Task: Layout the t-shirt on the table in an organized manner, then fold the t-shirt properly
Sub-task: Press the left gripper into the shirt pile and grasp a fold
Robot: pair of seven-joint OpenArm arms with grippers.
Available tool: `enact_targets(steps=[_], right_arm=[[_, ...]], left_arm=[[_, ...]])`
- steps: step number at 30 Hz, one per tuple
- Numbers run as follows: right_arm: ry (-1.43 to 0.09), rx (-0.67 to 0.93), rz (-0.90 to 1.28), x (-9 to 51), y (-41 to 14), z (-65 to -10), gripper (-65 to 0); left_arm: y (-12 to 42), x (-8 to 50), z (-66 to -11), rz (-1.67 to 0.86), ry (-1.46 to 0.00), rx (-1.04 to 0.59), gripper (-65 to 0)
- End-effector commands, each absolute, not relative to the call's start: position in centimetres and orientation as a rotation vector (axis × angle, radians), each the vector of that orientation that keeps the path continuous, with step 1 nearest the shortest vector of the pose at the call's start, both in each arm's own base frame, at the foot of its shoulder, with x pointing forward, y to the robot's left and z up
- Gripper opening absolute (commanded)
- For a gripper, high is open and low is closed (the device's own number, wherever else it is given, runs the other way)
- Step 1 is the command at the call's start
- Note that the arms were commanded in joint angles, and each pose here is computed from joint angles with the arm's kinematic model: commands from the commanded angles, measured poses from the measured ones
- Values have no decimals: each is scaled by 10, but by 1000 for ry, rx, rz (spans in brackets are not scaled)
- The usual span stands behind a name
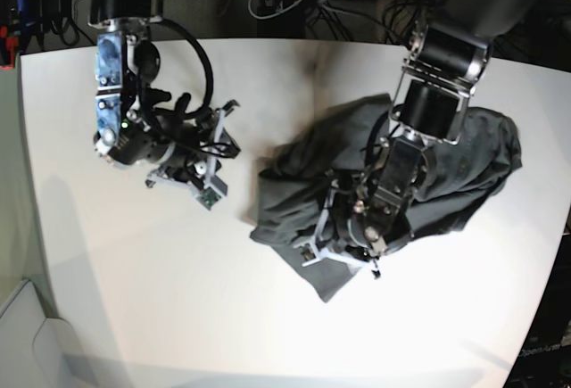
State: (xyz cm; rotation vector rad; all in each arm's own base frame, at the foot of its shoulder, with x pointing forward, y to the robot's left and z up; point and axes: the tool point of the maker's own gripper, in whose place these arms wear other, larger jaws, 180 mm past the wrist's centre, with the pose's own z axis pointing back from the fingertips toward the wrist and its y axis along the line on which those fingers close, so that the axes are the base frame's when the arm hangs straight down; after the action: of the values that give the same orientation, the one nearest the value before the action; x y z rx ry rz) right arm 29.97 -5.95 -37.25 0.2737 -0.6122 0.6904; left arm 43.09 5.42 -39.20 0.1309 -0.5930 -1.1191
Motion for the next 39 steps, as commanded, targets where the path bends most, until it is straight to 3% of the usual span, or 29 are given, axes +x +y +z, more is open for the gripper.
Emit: enact_targets(steps=[1, 12, 36, 39], right_arm=[[-644, 277, 685, 307, -59, -365, -400], [-643, 293, 677, 308, -57, -370, -400], [-641, 292, 677, 308, -57, -370, -400], [-639, 291, 677, 307, -58, -371, -400]], left_arm=[[49, 449, -369, -1112, -666, 140, -262], [46, 448, -380, -1097, -675, 83, -265], [50, 467, -350, -998, -785, 100, -267], [54, 470, -346, -960, -801, 87, -313]])
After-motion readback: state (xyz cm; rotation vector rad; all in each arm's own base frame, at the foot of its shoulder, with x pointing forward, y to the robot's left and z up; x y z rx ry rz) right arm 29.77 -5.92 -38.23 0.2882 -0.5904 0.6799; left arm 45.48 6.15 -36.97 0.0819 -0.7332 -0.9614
